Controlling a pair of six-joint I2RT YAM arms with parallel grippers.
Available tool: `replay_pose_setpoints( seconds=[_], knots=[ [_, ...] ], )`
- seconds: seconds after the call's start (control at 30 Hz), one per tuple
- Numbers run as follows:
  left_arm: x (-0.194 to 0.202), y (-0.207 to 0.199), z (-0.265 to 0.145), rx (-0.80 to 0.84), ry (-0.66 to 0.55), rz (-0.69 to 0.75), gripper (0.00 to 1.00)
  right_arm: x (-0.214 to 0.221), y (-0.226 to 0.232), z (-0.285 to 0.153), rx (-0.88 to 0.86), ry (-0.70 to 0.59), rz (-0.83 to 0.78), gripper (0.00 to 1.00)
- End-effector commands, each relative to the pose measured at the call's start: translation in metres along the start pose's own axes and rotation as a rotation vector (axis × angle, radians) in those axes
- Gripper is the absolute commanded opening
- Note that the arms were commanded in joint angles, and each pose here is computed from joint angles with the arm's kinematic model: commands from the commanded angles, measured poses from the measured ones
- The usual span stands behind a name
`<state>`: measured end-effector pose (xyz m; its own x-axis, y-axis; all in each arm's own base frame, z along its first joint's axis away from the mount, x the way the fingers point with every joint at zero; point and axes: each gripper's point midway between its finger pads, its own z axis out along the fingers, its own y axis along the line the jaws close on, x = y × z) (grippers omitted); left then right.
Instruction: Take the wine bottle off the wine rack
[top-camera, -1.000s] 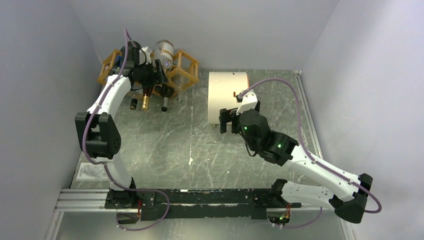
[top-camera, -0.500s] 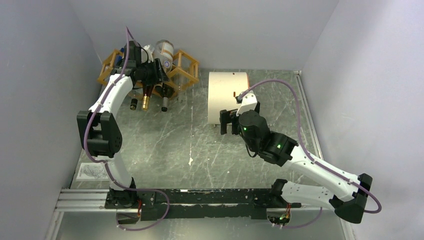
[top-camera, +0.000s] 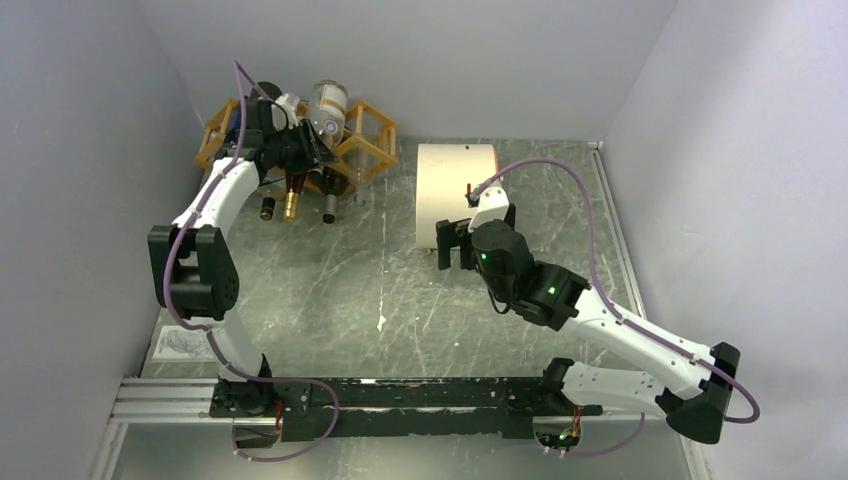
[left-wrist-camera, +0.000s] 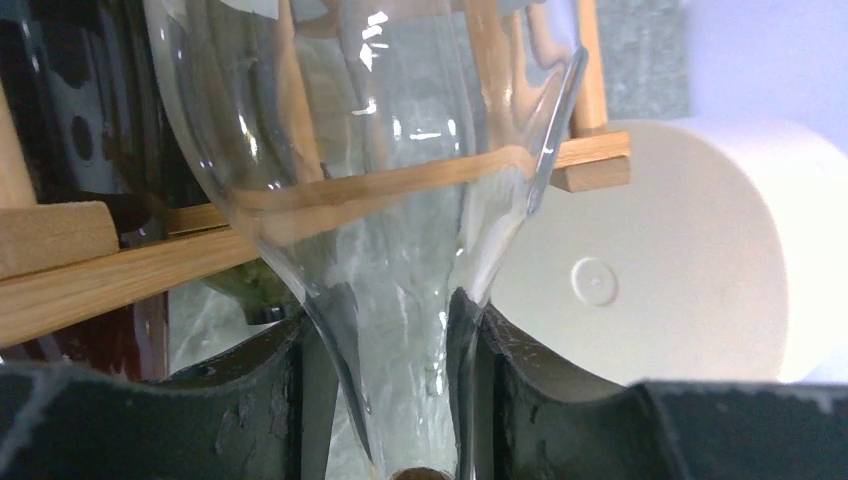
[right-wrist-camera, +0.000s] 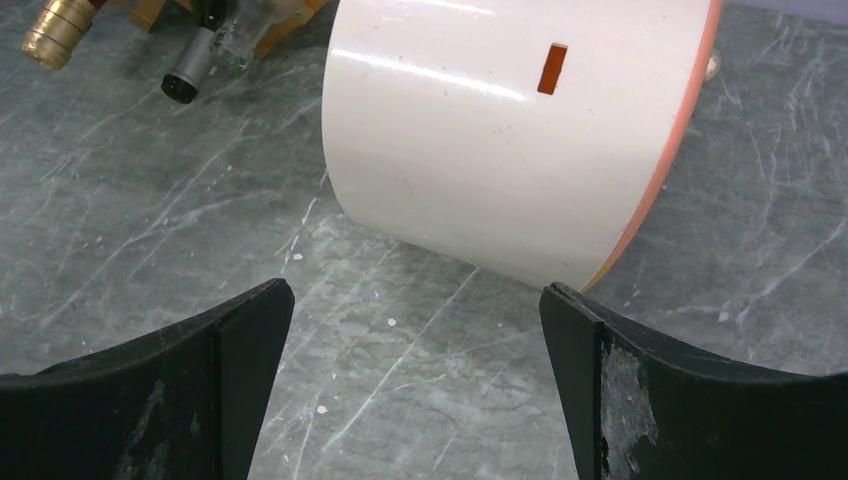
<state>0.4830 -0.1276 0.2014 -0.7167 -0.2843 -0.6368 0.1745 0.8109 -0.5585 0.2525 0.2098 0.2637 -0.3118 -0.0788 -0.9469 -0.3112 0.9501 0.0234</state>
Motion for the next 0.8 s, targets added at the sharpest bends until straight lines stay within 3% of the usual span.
replay_pose_setpoints(
  seconds=[0.0,0.3,0.77],
  knots=[
    [-0.012,-0.038,-0.030,0.225,-0.039,-0.017,0.07,-0.003,0.005,0.001,-0.012,-0.006,0.010,1.00],
    [-0.017,-0.058,-0.054,0.415,-0.058,-0.059,0.07,-0.002,0.009,0.004,-0.018,0.000,0.007,1.00],
    [-0.021,-0.053,-0.079,0.531,-0.090,-0.151,0.07,0.000,0.013,0.008,-0.026,0.012,0.005,1.00]
  ],
)
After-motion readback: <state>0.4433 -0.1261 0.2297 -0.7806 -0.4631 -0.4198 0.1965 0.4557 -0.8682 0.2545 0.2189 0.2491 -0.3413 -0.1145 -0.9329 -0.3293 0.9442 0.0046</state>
